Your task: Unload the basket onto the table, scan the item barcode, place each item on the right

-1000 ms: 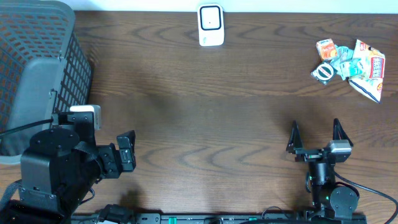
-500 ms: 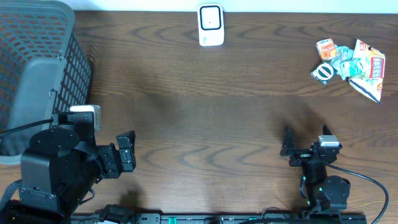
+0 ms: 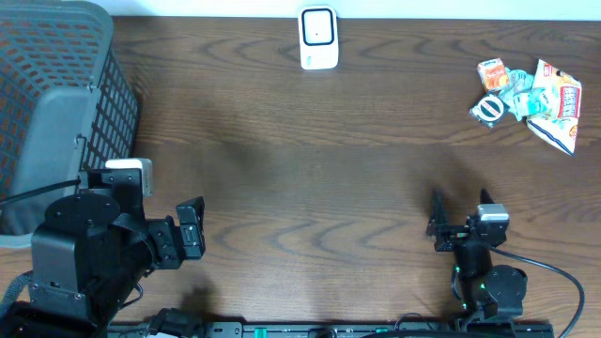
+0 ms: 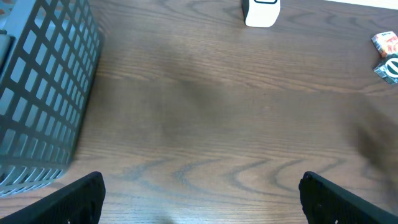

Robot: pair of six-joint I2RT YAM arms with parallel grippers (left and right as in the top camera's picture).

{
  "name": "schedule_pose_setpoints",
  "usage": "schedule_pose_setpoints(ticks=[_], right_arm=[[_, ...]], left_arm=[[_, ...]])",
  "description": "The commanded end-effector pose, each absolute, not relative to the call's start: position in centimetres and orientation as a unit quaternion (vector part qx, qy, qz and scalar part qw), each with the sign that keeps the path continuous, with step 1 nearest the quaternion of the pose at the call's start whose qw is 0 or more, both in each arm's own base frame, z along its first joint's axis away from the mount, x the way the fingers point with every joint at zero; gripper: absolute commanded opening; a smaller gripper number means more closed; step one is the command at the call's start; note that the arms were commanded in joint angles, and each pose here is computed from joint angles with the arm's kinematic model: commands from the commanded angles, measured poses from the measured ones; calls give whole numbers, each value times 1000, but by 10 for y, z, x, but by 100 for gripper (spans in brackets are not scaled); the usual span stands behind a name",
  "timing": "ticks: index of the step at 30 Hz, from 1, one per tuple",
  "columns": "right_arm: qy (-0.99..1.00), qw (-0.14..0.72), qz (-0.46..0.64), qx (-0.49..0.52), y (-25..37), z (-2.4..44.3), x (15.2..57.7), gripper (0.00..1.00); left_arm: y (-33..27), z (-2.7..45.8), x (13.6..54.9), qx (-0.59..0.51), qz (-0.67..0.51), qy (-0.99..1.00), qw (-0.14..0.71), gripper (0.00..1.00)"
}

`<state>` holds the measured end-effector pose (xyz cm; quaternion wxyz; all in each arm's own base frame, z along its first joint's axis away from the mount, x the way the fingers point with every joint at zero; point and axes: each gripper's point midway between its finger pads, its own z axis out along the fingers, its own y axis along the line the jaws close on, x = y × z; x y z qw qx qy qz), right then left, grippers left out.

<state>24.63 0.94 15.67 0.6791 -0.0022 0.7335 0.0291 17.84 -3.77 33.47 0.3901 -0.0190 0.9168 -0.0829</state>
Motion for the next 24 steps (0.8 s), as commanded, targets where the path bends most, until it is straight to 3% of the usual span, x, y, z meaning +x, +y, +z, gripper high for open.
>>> schedule_pose_setpoints(ticks=[1,24], right_arm=[[734,679,16,1,5,156,246,99],[735,677,17,3,4,155,246,99]], left_arm=[[-37,337,178,-20,-82,915,394,98],[-37,337,178,-20,-82,915,394,98]])
